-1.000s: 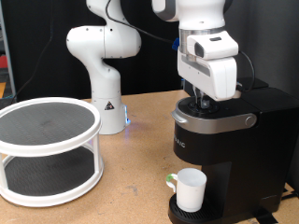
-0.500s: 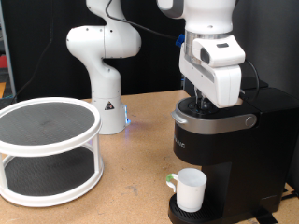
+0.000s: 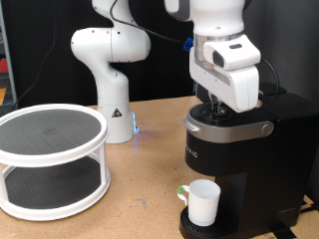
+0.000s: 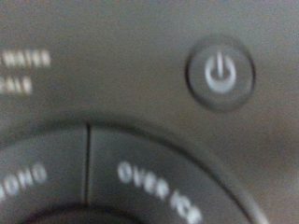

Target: Make a cup of coffee with the keurig machine

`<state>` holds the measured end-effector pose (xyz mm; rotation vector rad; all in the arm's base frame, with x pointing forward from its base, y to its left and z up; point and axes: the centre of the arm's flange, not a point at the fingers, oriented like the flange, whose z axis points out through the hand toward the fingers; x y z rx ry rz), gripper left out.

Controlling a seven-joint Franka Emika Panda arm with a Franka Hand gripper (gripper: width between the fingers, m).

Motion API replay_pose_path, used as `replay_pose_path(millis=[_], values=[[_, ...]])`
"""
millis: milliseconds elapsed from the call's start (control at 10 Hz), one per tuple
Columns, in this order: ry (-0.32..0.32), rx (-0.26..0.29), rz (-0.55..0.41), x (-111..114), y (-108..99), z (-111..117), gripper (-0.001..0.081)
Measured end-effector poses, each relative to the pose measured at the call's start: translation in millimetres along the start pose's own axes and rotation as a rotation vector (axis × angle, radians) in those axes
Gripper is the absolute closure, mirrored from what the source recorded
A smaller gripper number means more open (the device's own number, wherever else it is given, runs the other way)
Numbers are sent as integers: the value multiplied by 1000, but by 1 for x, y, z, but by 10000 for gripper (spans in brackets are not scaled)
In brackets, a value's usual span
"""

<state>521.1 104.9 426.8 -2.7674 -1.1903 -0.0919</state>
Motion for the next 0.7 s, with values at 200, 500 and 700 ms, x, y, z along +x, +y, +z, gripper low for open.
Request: replay_pose_path(millis=[200, 500, 700], values=[[62, 38, -11, -9, -6, -1, 799], [157, 64, 39, -14, -9, -25, 799], [173, 82, 39, -20, -11, -44, 799]])
